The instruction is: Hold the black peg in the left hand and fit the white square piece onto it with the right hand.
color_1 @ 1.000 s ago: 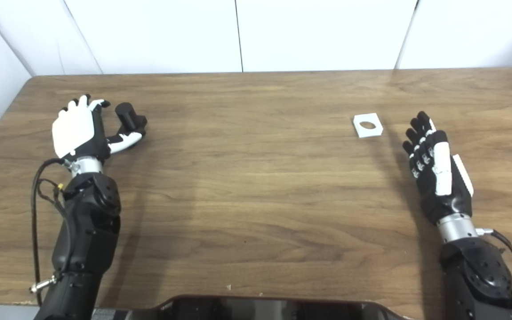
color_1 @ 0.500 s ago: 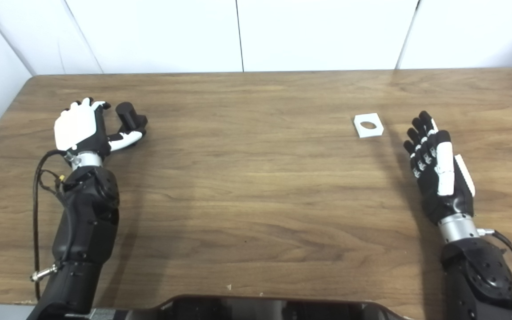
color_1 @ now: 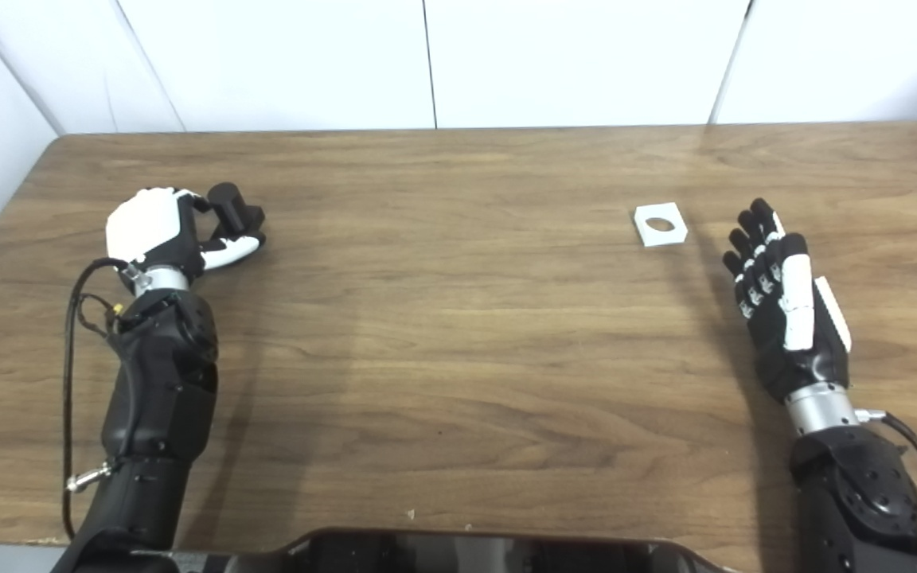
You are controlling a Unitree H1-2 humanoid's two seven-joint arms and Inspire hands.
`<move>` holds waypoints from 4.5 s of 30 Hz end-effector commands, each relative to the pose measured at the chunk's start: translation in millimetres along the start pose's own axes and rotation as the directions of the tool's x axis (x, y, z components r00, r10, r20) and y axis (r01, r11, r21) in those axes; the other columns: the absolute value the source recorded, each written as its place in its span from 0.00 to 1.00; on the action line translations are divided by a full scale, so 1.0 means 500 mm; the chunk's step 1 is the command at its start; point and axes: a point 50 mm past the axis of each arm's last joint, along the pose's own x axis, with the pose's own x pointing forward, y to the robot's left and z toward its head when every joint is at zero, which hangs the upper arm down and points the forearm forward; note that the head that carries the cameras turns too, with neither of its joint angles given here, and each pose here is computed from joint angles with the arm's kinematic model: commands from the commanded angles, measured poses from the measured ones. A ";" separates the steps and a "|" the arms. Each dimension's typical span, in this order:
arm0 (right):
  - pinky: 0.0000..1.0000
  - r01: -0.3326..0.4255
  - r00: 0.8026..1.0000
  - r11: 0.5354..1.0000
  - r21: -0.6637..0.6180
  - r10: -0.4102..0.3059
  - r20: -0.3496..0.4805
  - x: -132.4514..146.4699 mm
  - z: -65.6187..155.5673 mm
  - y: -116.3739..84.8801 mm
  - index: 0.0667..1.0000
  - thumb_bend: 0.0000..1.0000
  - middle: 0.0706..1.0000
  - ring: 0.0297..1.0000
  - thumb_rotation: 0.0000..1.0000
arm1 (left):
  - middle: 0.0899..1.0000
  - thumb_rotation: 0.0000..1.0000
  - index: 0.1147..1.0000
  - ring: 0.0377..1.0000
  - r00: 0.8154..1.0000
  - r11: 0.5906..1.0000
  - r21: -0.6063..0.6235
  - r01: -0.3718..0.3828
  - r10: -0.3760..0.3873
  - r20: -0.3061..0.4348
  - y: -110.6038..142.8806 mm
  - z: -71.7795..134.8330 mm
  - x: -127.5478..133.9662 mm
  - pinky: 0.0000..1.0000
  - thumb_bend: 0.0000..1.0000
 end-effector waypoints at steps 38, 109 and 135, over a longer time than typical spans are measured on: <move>1.00 0.007 1.000 1.000 -0.010 -0.007 -0.026 -0.014 -0.024 -0.006 1.00 0.54 1.00 1.00 1.00 | 0.91 0.32 0.56 1.00 0.996 0.996 0.030 -0.080 0.078 0.043 0.023 0.024 0.030 1.00 0.74; 1.00 -0.005 1.000 1.000 -0.022 0.004 -0.028 -0.007 -0.013 0.007 1.00 0.51 1.00 1.00 1.00 | 0.87 0.07 0.42 1.00 0.946 0.974 -0.219 0.055 0.020 0.325 -0.050 0.098 -0.220 0.96 0.51; 1.00 -0.024 0.998 1.000 0.003 0.024 -0.061 -0.013 -0.010 0.037 1.00 0.53 1.00 1.00 0.96 | 0.88 0.08 0.42 1.00 0.855 0.927 -0.259 0.273 -0.110 0.508 -0.105 0.144 -0.411 0.91 0.51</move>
